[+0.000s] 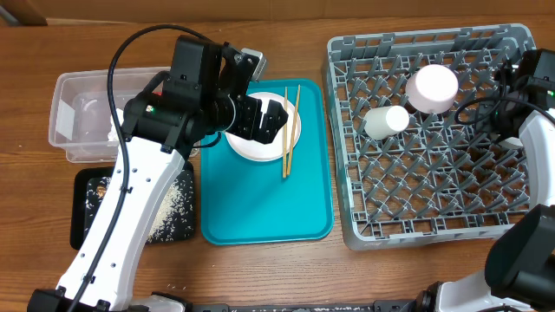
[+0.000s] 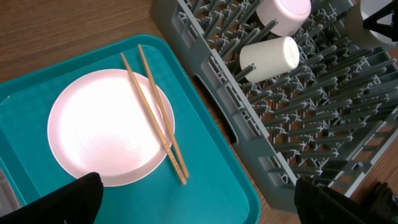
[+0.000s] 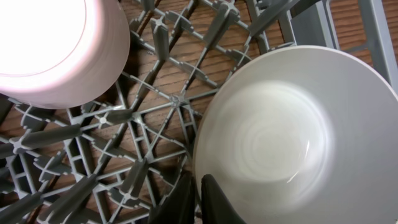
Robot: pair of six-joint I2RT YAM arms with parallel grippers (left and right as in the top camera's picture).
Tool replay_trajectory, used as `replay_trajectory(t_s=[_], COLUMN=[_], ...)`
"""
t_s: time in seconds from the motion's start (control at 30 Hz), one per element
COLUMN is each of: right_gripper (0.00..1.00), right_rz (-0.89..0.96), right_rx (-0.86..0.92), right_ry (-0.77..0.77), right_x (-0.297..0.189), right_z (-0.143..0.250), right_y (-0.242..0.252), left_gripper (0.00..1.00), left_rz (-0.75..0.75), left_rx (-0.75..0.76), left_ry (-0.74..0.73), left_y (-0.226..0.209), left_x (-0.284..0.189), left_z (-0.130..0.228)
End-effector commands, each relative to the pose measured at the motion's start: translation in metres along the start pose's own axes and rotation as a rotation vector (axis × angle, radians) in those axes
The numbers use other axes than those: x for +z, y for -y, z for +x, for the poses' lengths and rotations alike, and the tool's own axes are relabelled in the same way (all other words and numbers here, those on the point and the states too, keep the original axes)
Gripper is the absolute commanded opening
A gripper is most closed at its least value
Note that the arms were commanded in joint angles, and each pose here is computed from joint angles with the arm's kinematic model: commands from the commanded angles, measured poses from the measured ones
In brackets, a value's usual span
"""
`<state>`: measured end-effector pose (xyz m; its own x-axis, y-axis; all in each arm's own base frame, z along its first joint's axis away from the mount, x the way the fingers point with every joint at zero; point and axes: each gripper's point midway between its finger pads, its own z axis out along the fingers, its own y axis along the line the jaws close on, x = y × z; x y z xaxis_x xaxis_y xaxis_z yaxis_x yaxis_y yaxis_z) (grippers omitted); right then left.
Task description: Sort waste into correct bins and load items into the dishwasher
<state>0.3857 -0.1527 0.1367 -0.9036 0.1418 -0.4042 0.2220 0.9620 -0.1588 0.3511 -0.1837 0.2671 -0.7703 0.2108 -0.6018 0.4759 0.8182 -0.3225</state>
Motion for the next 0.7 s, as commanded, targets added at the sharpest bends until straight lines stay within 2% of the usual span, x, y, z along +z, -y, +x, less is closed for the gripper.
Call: replay_trajectory(t_s=[0.0, 0.07, 0.3, 0.47, 0.67], right_gripper=[0.07, 0.04, 0.04, 0.17, 0.21], right_rz=[0.002, 0.002, 0.003, 0.002, 0.003], right_rx=[0.006, 0.006, 0.006, 0.006, 0.006], right_ry=[-0.007, -0.008, -0.003, -0.003, 0.001], right_x=[-0.0012, -0.0012, -0.0012, -0.0012, -0.0012], right_z=[0.0026, 0.0029, 0.0015, 0.0016, 0.0007], right_y=[0.0009, 0.0008, 0.0011, 0.0010, 0.0012], left_gripper=[1.00, 1.00, 1.00, 1.00, 1.00], left_rz=[-0.005, -0.005, -0.005, -0.005, -0.005], left_rx=[0.028, 0.028, 0.028, 0.028, 0.028], left_ry=[0.023, 0.023, 0.023, 0.023, 0.023], left_y=[0.0008, 0.0008, 0.0008, 0.0008, 0.0008], left_x=[-0.0068, -0.0068, -0.0068, -0.0068, -0.0068], left_z=[-0.0061, -0.0061, -0.0061, -0.0061, -0.0060])
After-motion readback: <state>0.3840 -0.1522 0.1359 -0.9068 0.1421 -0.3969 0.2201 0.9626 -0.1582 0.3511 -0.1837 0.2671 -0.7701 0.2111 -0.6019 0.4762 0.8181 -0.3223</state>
